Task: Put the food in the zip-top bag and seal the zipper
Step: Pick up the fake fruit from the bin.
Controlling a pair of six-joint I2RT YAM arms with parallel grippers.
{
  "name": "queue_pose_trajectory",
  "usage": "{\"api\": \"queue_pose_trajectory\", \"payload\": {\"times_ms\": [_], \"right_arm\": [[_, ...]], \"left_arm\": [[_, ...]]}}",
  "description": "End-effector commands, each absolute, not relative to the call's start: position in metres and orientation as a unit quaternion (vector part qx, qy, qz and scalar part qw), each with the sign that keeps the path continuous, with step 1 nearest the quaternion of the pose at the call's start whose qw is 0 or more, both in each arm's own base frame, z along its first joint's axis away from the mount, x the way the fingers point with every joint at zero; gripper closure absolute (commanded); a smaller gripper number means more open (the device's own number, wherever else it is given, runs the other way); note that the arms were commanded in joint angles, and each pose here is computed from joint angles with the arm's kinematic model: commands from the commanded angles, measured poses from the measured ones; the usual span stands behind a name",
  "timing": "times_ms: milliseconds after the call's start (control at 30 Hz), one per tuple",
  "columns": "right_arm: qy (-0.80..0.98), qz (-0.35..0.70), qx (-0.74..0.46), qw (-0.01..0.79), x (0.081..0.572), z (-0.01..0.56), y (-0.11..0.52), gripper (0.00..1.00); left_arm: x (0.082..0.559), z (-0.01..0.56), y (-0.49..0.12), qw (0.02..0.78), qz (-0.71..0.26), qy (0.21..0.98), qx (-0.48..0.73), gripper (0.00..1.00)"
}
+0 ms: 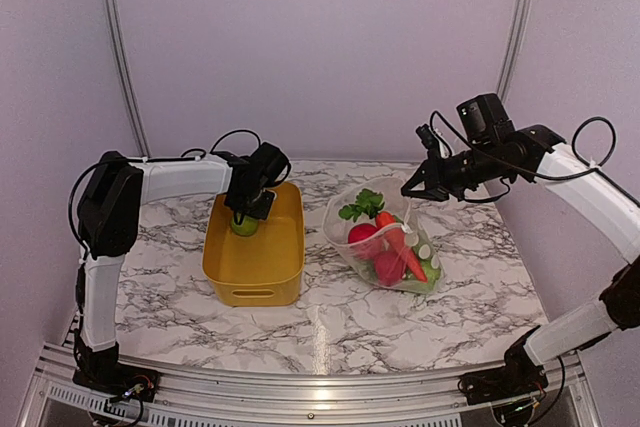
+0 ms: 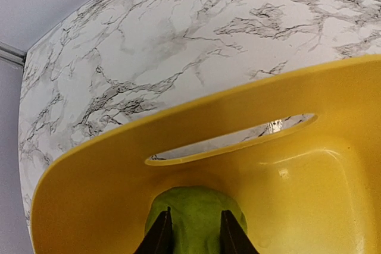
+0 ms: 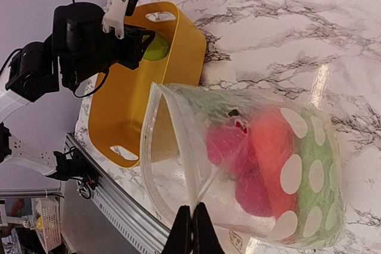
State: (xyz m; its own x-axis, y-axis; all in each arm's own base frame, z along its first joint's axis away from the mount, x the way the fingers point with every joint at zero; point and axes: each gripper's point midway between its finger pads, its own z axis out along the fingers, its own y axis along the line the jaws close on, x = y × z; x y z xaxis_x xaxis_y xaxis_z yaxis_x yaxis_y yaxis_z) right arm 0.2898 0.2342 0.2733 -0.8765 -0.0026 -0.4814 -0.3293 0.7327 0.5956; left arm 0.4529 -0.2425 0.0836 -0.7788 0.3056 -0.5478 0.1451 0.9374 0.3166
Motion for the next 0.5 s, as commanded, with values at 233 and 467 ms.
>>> {"api": "queue_pose_trajectory", "payload": {"times_ms": [233,467], "right_arm": [[0.897,0.358,-0.100,0.240,0.300,0.277,0.238,1.00],[0.897,0.362,-0.098,0.234,0.301,0.273,0.241,1.00]], "left_arm": [[0.437,0.150,-0.258,0.342,0.054,0.930,0.125,0.84],[0.408,0.235,-0.300,0.407,-0.077,0.902,0.122,0.83]]}}
